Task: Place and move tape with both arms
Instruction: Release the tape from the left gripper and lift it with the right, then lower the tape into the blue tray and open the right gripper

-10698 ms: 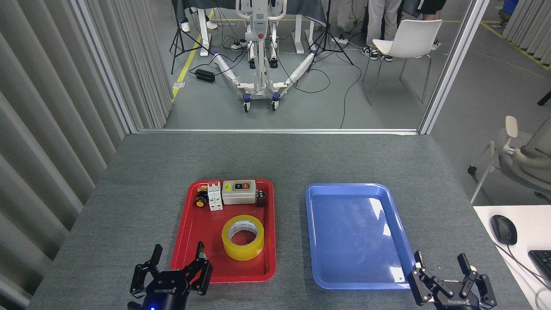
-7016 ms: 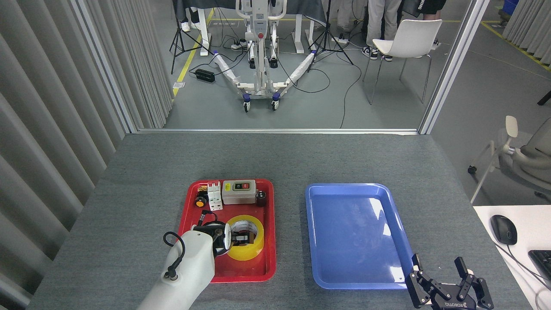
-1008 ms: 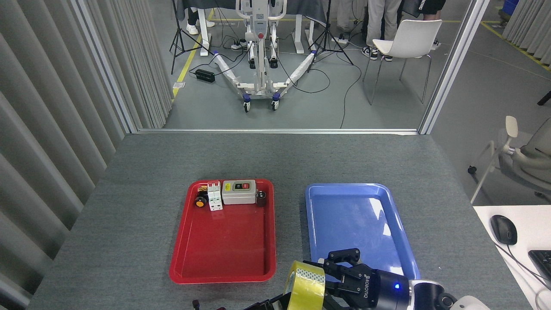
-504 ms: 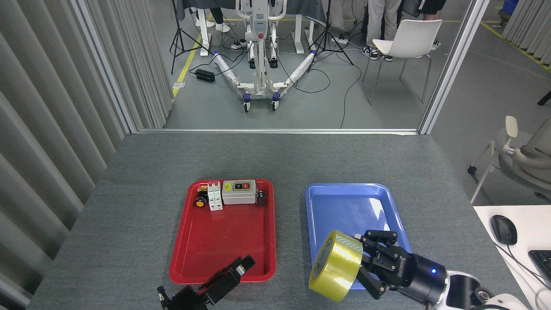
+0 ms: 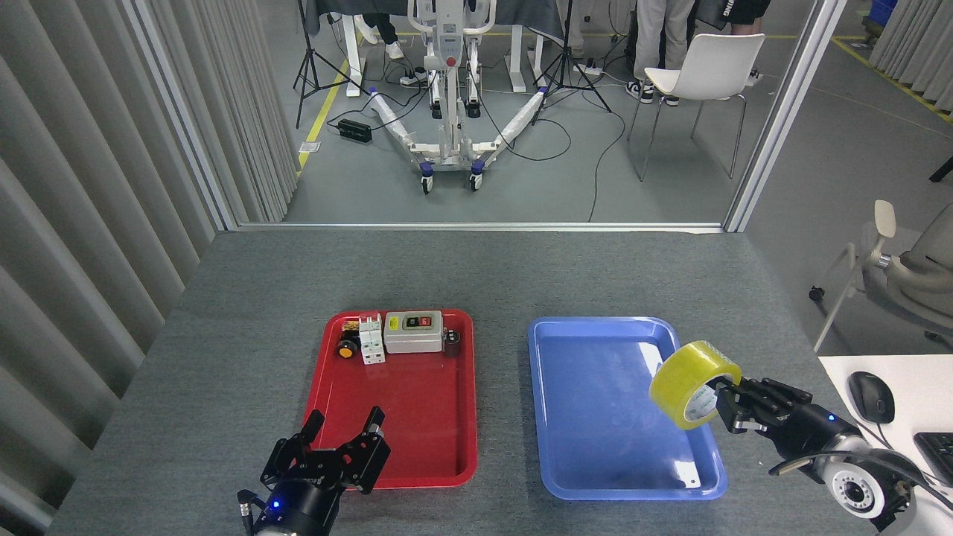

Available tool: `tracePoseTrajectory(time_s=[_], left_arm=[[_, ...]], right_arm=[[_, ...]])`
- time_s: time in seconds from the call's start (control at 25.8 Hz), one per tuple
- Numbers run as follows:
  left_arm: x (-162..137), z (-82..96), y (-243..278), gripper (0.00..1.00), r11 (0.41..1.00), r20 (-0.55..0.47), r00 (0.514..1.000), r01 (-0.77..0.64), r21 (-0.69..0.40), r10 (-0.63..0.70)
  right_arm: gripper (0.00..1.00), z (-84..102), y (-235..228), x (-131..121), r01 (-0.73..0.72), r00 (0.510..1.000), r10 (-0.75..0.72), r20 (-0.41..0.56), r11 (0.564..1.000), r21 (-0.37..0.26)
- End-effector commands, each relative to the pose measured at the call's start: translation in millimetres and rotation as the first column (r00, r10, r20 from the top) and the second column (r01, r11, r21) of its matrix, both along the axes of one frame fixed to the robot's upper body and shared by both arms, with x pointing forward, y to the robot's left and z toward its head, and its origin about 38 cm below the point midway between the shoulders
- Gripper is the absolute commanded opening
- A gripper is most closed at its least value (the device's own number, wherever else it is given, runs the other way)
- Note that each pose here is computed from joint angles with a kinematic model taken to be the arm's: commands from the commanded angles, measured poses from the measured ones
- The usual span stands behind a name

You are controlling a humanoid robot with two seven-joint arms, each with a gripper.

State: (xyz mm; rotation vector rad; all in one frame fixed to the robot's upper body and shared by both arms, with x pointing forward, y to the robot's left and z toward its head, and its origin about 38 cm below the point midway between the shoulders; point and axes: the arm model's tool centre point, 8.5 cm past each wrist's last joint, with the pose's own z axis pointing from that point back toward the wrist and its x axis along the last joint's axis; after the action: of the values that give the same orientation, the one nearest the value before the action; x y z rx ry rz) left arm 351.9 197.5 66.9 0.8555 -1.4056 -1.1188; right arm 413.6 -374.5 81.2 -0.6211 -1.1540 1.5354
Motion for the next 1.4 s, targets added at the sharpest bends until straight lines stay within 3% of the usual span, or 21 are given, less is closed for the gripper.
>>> tracePoseTrajectory(time_s=[0.0, 0.08, 0.19, 0.39, 0.58, 0.7, 0.81, 0.97, 1.36], left_arm=[[3.2, 4.6, -12.6, 1.00, 0.990, 0.037, 0.996, -0.089, 0.107, 0.086], [3.5, 10.5, -18.4, 1.00, 0.968, 0.139, 0.983, -0.145, 0.203, 0.118], [1.1, 10.8, -19.5, 1.00, 0.934, 0.263, 0.952, -0.230, 0.273, 0.157], [-1.3, 6.0, -13.6, 1.00, 0.942, 0.252, 0.954, -0.226, 0.249, 0.162], [0.7, 6.0, -5.3, 1.00, 0.967, 0.232, 0.960, -0.196, 0.163, 0.156], [2.9, 5.5, -4.3, 1.00, 0.966, 0.233, 0.961, -0.193, 0.170, 0.151], [2.8, 4.4, -3.4, 1.00, 0.966, 0.231, 0.962, -0.191, 0.175, 0.148], [-1.5, 0.4, -0.4, 1.00, 0.964, 0.223, 0.964, -0.188, 0.190, 0.144], [-4.3, -0.5, 9.1, 1.00, 0.958, 0.244, 0.960, -0.192, 0.214, 0.138]], right_arm=[[0.23, -6.2, -0.8, 18.0, 0.021, 0.987, -0.034, -0.156, 0.996, -0.082], [0.23, -15.7, 1.6, 24.7, 0.026, 0.965, -0.060, -0.254, 0.990, -0.136], [0.23, -17.0, 5.7, 41.6, 0.035, 0.926, -0.072, -0.370, 0.994, -0.107], [0.22, -11.8, 25.2, 76.6, 0.037, 0.876, -0.087, -0.475, 0.993, -0.113], [0.22, -33.5, 56.0, 90.1, 0.087, 0.800, -0.139, -0.584, 0.989, -0.117], [0.21, -42.8, 69.1, 93.0, 0.109, 0.770, -0.169, -0.615, 0.985, -0.135], [0.21, -38.8, 83.2, 96.6, 0.083, 0.757, -0.148, -0.637, 0.988, -0.131], [0.20, -43.7, 102.2, 97.3, 0.083, 0.747, -0.145, -0.649, 0.989, -0.126], [0.26, -43.6, 101.6, 99.6, 0.114, 0.742, -0.213, -0.635, 0.974, -0.193]])
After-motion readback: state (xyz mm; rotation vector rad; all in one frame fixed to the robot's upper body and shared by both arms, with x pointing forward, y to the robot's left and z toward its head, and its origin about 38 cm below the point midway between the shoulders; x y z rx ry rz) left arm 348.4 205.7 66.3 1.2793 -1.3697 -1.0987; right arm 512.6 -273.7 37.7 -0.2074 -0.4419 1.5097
